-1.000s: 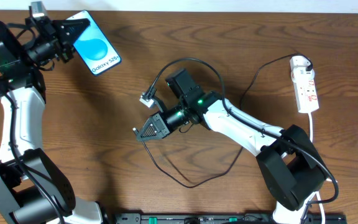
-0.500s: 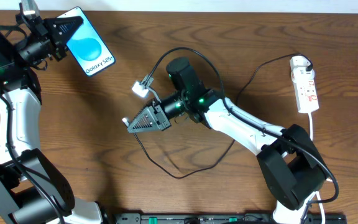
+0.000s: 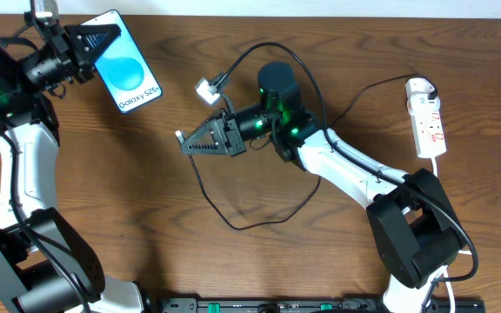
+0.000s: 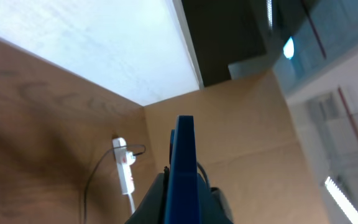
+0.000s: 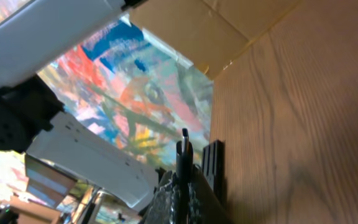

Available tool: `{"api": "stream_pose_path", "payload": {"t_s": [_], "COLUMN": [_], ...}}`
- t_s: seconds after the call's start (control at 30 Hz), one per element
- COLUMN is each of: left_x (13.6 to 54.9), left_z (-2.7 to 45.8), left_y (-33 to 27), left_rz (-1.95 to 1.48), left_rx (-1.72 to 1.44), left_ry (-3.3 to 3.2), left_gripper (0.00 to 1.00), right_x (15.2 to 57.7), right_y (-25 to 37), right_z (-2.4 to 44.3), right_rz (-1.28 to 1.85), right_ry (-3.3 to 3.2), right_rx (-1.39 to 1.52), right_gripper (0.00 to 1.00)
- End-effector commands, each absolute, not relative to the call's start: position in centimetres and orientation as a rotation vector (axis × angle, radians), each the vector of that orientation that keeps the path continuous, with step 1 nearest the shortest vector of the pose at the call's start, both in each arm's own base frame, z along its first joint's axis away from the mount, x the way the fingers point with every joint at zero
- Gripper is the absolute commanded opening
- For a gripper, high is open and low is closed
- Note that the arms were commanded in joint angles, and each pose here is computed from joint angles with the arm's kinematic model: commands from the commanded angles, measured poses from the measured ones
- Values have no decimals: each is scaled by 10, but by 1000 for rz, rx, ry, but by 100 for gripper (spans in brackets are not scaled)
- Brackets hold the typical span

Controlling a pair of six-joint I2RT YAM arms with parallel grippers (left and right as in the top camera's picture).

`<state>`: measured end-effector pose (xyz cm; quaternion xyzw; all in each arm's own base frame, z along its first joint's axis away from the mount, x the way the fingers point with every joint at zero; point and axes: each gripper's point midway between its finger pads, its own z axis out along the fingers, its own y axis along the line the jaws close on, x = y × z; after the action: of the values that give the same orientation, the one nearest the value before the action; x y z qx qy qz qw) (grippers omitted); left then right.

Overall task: Plug charger to phone and switch on socket
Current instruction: 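Lift the cable plug with the right gripper toward the phone, then align the held plug with the phone's bottom port using the right gripper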

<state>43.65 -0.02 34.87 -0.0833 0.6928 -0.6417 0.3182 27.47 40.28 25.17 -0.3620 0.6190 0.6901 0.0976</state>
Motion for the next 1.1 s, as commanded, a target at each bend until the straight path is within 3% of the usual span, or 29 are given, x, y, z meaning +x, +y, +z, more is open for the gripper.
{"api": "stream_pose_path", "payload": {"t_s": [0.0, 1.07], "left_x": [429, 425], "left_z": [371, 372], "left_y": [-20, -60], "left_rz": [-1657, -1712], "left_rx": [-56, 42], "left_ry": [1797, 1818], "left_gripper": [7, 7], "right_x": [280, 294], "right_y": [405, 409], "right_z": [260, 284], "right_rz": [2080, 2002], "right_ry": [1862, 1699], "right_rx": [-1014, -982], "right_gripper": [1, 1]}}
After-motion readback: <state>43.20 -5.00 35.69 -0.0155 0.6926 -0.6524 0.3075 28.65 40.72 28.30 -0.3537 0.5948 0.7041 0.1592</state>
